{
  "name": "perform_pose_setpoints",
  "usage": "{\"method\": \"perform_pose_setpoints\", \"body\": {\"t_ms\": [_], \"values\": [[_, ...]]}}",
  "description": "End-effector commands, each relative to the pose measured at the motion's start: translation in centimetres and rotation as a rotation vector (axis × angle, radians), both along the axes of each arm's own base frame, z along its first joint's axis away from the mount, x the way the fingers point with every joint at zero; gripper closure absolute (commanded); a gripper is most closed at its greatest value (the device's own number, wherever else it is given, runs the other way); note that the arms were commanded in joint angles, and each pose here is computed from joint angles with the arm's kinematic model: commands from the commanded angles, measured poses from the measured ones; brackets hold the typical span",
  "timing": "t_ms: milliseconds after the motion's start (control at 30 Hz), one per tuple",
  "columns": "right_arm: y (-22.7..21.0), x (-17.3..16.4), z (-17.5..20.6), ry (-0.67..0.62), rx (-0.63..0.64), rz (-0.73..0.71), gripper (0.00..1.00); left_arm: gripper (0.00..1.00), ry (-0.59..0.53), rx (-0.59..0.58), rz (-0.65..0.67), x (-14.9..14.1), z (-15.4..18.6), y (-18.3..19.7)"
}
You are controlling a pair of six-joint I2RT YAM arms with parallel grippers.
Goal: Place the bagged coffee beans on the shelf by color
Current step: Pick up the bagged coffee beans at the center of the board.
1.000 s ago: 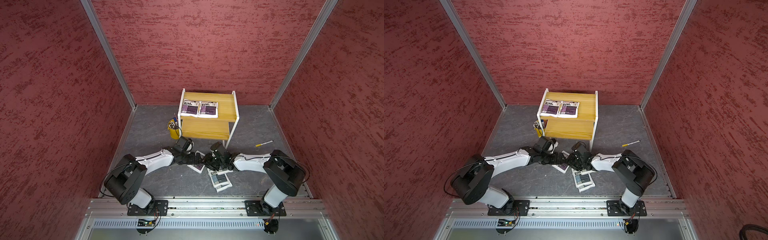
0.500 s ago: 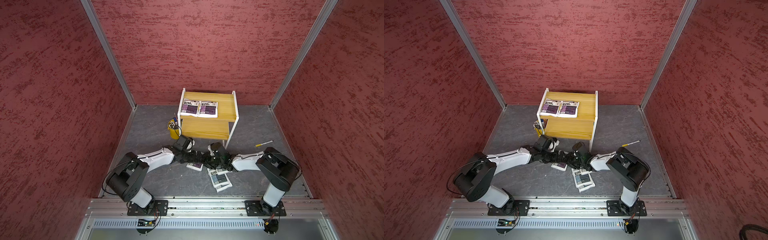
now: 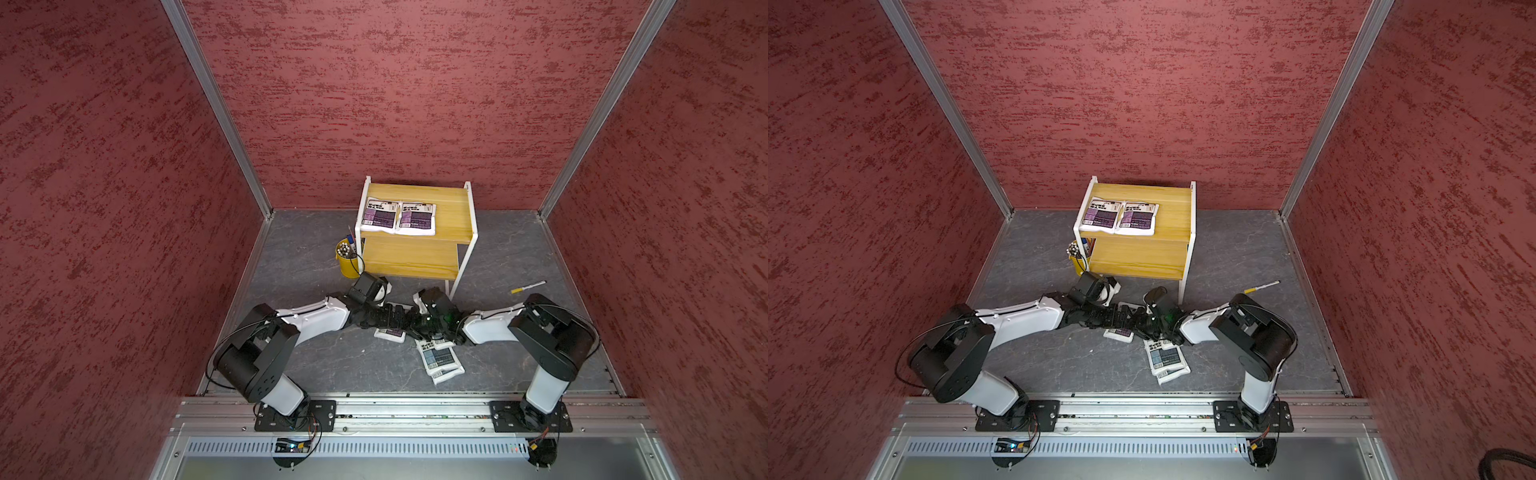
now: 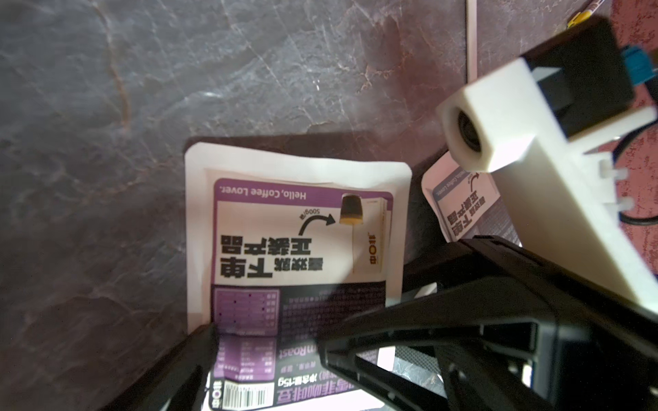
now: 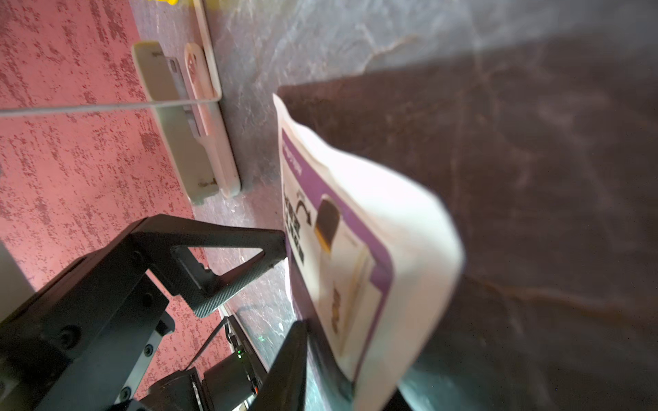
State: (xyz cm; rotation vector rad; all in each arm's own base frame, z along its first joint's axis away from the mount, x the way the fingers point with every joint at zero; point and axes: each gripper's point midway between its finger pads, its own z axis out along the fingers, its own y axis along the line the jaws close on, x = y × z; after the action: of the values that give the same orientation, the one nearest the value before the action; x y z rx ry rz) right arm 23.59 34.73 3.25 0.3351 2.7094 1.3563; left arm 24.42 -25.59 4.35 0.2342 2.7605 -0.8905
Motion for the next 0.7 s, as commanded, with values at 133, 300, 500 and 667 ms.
{"method": "perform_pose_setpoints", "body": {"t_ms": [133, 300, 500, 667], "values": [[-0.3, -0.9, 1.8, -0.058, -0.028, 0.025, 0.85, 0.0, 0.062, -0.166, -0.039, -2.9, 2.3, -1.7], [-0.8, -1.0, 3.1, -0.091, -0.029, 0.03, 0.89, 0.0, 0.036, -0.213, -0.002, -2.7, 4.5, -0.9], [-1.9, -1.6, 4.6, -0.128, -0.045, 0.036, 0.93, 0.0, 0.013, -0.292, 0.051, -2.7, 7.3, 0.3], [-3.2, -2.7, 7.5, -0.169, -0.047, 0.062, 0.93, 0.0, -0.016, -0.339, 0.057, -3.5, 10.0, 1.2]]}}
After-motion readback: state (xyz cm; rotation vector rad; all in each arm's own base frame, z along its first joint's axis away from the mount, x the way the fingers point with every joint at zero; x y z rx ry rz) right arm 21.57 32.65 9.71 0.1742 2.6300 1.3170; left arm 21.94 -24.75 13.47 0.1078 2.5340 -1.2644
